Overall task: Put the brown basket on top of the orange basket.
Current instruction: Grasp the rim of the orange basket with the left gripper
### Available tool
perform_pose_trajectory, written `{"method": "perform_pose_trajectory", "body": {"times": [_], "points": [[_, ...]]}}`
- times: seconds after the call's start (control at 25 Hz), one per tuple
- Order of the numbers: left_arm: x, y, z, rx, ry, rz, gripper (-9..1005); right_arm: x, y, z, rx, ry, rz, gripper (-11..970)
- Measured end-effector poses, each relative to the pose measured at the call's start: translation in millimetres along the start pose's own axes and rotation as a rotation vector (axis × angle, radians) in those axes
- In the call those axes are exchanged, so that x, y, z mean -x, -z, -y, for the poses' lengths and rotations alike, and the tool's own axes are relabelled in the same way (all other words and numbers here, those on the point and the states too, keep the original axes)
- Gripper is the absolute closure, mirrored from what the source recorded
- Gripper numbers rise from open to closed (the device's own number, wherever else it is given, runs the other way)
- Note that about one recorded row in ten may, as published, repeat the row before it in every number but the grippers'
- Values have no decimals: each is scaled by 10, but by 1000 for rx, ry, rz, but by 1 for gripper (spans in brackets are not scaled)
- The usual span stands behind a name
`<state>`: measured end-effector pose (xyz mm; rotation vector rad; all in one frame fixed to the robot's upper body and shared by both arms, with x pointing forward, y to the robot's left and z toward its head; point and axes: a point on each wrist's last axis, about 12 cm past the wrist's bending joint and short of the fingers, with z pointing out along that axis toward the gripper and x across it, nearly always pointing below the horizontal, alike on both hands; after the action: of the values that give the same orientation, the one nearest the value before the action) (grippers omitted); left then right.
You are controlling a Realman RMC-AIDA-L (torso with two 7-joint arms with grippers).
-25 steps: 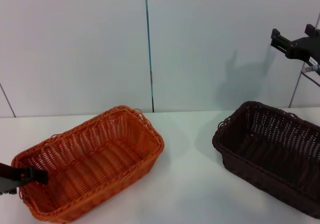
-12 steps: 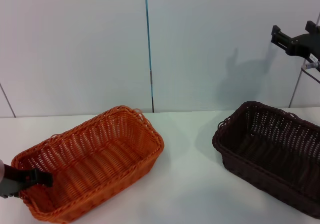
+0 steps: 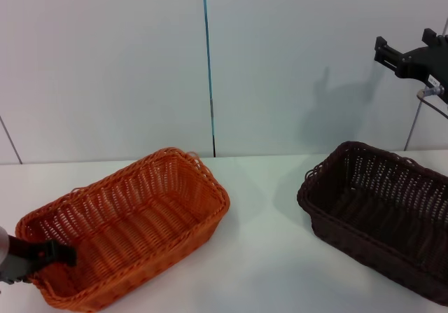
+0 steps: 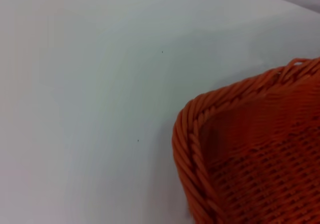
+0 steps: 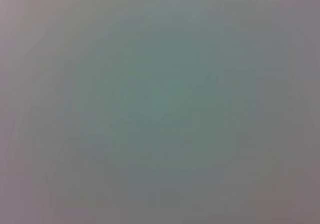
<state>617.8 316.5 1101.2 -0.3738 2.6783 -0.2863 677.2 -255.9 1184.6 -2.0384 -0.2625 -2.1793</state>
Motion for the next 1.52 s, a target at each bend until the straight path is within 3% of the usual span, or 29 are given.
{"method": "perform_pose_trajectory", "body": {"times": [0.16, 0.6, 0.72, 0.92, 1.16, 1.52], "points": [[-15, -15, -5, 0, 10, -8, 165, 3, -1, -11, 1, -2, 0, 34], [24, 2, 5, 12, -13, -29, 332, 1, 0, -38, 10, -4, 0, 34], [28, -4, -7, 30, -61, -44, 553, 9, 6, -47, 13, -5, 3, 34], [0, -24, 43, 21, -160, -59, 780, 13, 11, -47, 10, -6, 1, 33], [12, -41, 101, 10, -163, -61, 801, 6, 7, -48, 11, -7, -2, 33], [106, 14, 65, 11, -148, -47, 817, 9, 5, -44, 11, -8, -1, 33]]}}
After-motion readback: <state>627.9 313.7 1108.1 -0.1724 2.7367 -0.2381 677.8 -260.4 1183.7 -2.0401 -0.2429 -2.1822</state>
